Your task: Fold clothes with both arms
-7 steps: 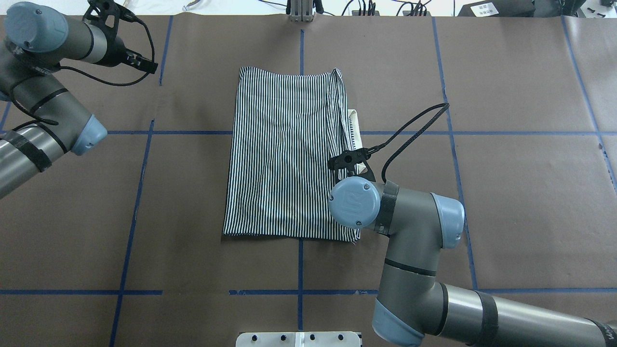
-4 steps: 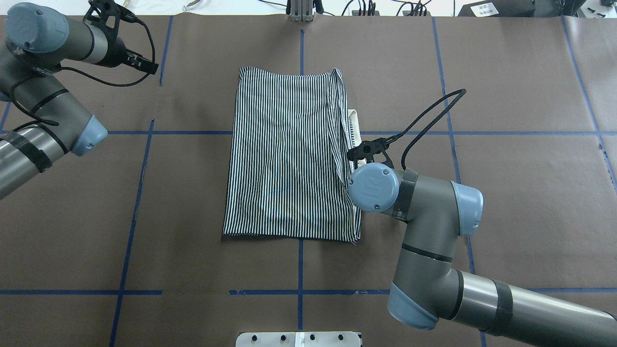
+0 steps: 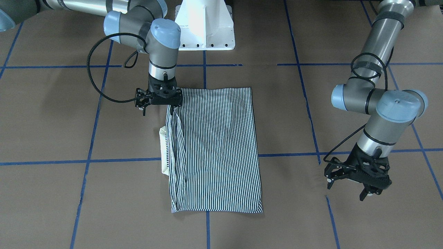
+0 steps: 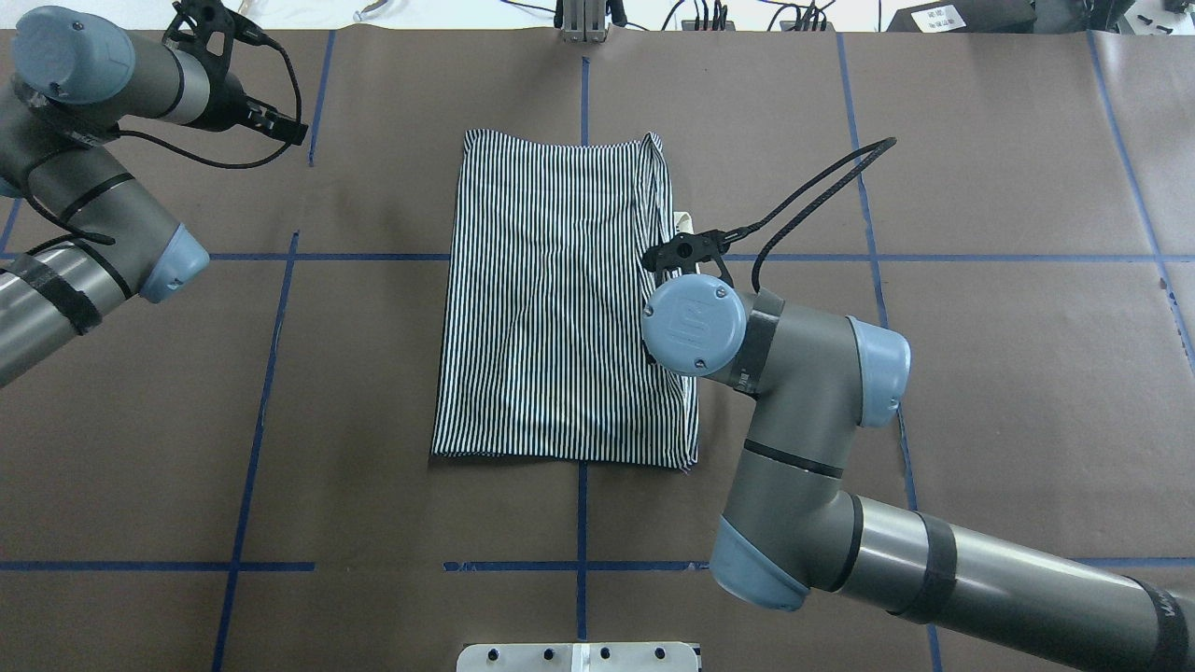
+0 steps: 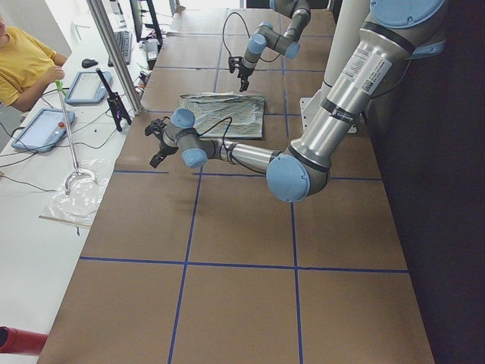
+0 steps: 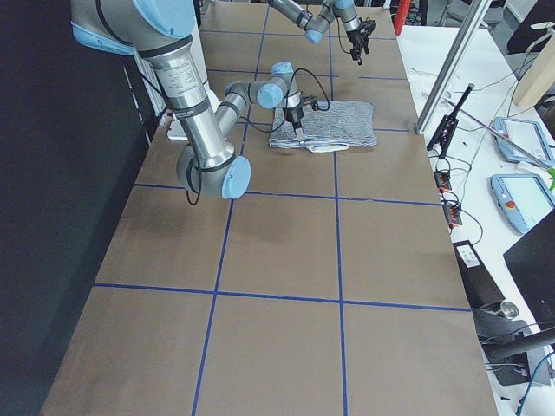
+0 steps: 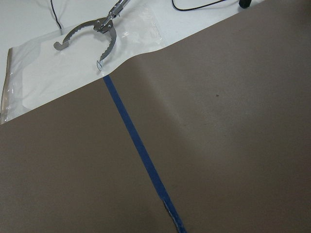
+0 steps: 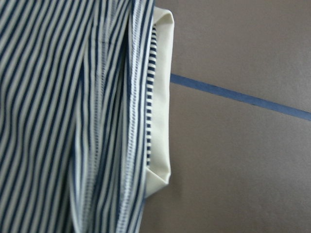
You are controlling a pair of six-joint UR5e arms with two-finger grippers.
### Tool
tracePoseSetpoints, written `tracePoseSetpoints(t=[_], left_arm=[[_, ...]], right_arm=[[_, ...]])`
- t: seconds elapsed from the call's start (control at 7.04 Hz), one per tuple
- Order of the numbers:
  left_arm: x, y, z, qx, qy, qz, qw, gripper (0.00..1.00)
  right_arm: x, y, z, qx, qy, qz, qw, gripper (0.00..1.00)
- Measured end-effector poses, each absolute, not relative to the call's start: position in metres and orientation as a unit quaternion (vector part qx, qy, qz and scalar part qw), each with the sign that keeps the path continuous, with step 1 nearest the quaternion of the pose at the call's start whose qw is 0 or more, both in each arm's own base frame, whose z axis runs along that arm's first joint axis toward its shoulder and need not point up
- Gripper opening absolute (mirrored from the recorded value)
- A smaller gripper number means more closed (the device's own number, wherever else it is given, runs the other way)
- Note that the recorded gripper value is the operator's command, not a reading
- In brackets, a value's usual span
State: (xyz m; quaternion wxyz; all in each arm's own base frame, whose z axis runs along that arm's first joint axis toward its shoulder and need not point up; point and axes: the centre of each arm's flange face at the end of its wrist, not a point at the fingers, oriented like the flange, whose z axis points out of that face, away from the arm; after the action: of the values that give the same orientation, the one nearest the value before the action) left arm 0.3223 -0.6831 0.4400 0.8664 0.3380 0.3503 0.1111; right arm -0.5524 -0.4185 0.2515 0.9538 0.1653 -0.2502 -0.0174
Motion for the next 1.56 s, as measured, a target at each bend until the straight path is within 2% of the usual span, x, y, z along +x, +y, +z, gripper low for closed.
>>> tracePoseSetpoints(t=[0.28, 1.14, 1.56], left_arm=[[0.323, -0.683, 0.441, 0.337, 0.35, 0.111, 0.867, 1.0], [0.323, -0.683, 0.441, 0.337, 0.35, 0.111, 0.867, 1.0], [0.328, -0.681, 0.442, 0.336, 0.351, 0.114, 0.867, 1.0]], right_arm=[[-0.584, -0.432, 0.231, 0.165, -0.272, 0.007, 0.948, 1.0], [-0.593, -0.442, 0.266, 0.141, -0.238, -0.016, 0.961, 1.0], [-0.561, -0.468, 0.299, 0.129, -0.198, -0.034, 0.971, 1.0]])
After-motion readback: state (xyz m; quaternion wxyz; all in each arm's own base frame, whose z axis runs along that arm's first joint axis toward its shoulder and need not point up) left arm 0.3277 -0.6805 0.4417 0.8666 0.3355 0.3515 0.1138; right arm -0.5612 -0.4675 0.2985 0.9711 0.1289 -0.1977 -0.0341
